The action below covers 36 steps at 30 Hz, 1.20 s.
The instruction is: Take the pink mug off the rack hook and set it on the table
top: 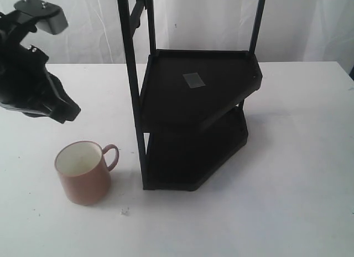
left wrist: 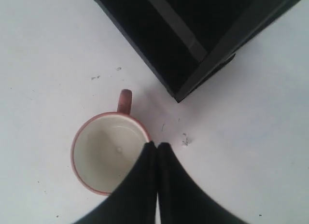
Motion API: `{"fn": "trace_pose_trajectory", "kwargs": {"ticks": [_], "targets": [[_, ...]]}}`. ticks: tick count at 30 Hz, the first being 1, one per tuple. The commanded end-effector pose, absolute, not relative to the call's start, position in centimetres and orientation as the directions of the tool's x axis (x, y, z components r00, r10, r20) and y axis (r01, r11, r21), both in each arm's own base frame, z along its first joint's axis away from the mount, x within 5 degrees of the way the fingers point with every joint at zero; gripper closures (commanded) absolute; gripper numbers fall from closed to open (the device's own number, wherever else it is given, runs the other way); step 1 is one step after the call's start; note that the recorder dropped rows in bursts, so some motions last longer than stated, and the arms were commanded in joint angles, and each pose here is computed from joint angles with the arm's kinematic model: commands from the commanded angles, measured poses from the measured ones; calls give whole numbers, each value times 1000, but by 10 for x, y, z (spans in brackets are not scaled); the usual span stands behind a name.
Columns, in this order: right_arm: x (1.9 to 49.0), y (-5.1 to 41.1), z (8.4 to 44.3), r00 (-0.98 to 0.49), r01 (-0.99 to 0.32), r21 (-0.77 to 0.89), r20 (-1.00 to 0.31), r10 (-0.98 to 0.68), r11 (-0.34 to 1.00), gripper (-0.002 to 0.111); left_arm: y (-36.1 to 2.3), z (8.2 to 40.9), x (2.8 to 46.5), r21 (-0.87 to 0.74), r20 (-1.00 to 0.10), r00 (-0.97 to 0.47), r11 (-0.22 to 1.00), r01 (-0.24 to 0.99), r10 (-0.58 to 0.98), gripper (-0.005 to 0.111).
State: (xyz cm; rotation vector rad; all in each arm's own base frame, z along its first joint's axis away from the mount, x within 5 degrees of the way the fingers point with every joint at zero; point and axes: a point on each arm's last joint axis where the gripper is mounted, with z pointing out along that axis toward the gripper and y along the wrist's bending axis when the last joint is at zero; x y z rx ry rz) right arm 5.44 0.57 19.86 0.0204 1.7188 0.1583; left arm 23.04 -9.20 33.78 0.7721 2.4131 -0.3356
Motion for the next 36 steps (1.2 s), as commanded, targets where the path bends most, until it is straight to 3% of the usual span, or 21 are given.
{"fn": "trace_pose_trajectory", "kwargs": {"ticks": [1, 12, 17, 23, 30, 36], "targets": [[55, 5, 198, -140, -77, 111, -985, 99, 991, 108, -87, 361, 202, -55, -660, -618, 793, 606, 426, 107], [55, 6, 198, -141, -77, 115, -985, 103, 990, 108, -67, 357, 105, -152, -861, -472, 789, 595, 190, 107], [55, 6, 198, -141, -77, 115, -985, 103, 990, 108, -60, 357, 74, -217, -883, -459, 779, 589, 102, 107], [55, 6, 198, -141, -77, 115, -985, 103, 990, 108, -51, 366, 63, -134, -932, -349, 810, 571, 92, 107], [55, 6, 198, -140, -77, 113, -985, 101, 991, 108, -49, 363, 62, 19, -931, -281, 800, 599, 232, 107], [55, 6, 198, -140, -77, 113, -985, 101, 991, 108, -41, 328, 74, 51, -959, -219, 869, 492, 181, 107]]}}
